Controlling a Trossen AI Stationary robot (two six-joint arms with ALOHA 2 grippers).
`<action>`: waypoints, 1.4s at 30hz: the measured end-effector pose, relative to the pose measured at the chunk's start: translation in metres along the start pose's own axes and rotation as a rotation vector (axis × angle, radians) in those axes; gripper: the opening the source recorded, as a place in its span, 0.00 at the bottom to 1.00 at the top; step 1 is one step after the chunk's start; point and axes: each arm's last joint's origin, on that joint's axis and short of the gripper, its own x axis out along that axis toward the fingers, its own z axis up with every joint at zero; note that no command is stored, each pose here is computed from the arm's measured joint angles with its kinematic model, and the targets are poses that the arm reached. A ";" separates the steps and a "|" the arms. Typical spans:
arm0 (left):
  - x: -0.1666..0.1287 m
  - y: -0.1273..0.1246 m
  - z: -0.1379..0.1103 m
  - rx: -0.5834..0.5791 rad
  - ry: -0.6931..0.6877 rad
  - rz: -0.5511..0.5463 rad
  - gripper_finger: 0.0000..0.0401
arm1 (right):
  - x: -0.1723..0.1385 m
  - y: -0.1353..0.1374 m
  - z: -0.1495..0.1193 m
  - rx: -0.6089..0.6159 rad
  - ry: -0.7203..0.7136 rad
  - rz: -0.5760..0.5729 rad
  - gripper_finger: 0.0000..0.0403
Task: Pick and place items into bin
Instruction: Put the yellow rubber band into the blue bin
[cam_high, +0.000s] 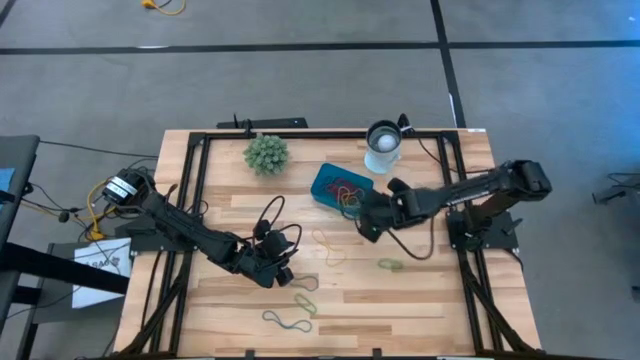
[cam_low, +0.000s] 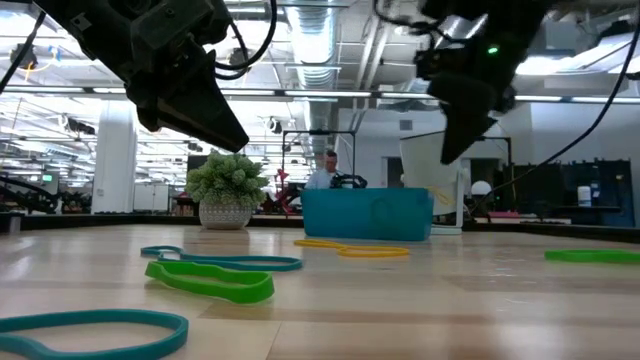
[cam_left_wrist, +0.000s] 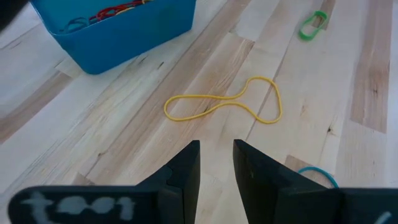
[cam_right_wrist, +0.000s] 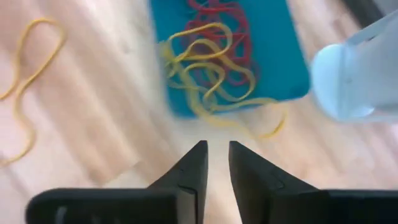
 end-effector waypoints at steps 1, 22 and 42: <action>0.000 0.000 0.000 -0.001 0.001 0.001 0.21 | -0.001 0.003 -0.006 0.006 -0.008 0.011 0.14; -0.002 -0.002 -0.001 -0.023 -0.004 -0.010 0.21 | 0.049 -0.025 -0.100 0.248 -0.238 0.200 0.00; -0.002 -0.003 -0.001 -0.006 -0.010 -0.009 0.21 | 0.074 -0.027 -0.061 0.347 -0.416 0.045 0.00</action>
